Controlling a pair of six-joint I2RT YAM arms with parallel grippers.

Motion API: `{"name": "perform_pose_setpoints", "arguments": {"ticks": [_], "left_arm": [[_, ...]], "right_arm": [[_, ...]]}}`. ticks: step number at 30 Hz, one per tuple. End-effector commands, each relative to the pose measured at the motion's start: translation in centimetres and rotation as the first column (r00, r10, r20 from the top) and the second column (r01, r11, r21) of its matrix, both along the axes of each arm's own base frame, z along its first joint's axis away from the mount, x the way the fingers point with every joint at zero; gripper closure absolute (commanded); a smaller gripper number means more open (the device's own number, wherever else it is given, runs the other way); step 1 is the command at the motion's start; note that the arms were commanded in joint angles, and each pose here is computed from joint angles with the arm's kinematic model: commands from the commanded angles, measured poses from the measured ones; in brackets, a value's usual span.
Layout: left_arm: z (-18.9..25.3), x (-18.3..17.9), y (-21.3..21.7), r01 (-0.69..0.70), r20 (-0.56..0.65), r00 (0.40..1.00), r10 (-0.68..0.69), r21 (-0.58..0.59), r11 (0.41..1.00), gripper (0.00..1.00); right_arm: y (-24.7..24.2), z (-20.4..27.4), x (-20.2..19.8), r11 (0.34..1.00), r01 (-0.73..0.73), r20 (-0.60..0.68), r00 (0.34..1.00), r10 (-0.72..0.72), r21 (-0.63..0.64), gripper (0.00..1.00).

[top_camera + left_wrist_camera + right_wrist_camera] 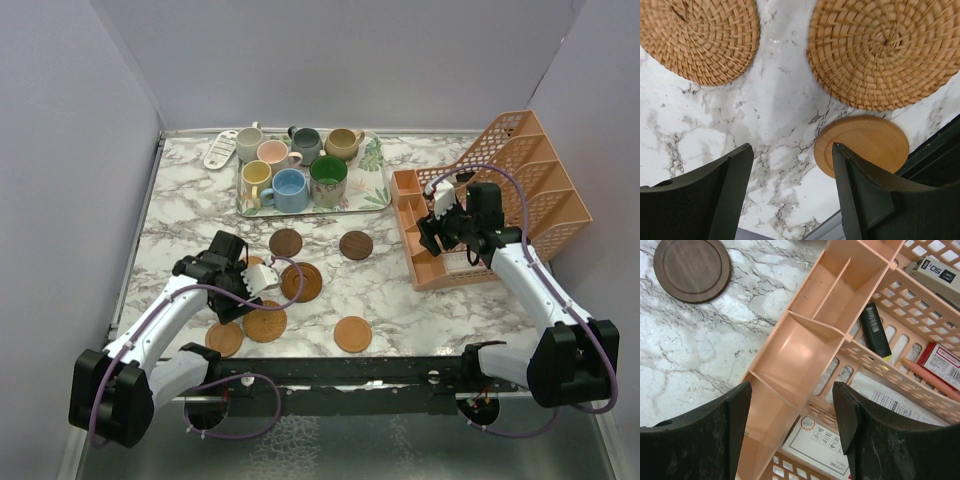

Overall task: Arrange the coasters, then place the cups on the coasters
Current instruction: Move the coaster to the center of the board.

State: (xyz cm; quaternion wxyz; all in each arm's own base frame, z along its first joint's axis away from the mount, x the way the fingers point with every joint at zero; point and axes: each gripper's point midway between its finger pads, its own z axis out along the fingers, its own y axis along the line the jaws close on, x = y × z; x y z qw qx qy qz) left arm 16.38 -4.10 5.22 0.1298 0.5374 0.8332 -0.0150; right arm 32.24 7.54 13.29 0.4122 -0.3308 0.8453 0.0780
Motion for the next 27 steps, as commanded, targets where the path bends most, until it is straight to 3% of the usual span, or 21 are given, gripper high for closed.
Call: {"name": "perform_pose_setpoints", "arguments": {"ticks": [1,13,27], "left_arm": [[-1.2,-1.1,1.5,0.054,-0.067,0.996,-0.051,0.054,0.997,0.33],[-3.9,-1.1,2.3,0.126,-0.123,0.986,-0.114,0.09,0.988,0.35],[-4.3,3.3,5.4,0.045,-0.011,0.999,-0.044,0.144,0.989,0.37]], "right_arm": [[0.3,1.2,0.0,1.0,-0.023,0.04,0.999,0.023,0.017,0.33],[0.2,0.9,0.1,1.0,-0.02,0.032,0.999,0.02,0.014,0.33],[0.0,0.6,0.2,1.0,-0.012,0.026,1.0,0.012,0.003,0.33]]}}
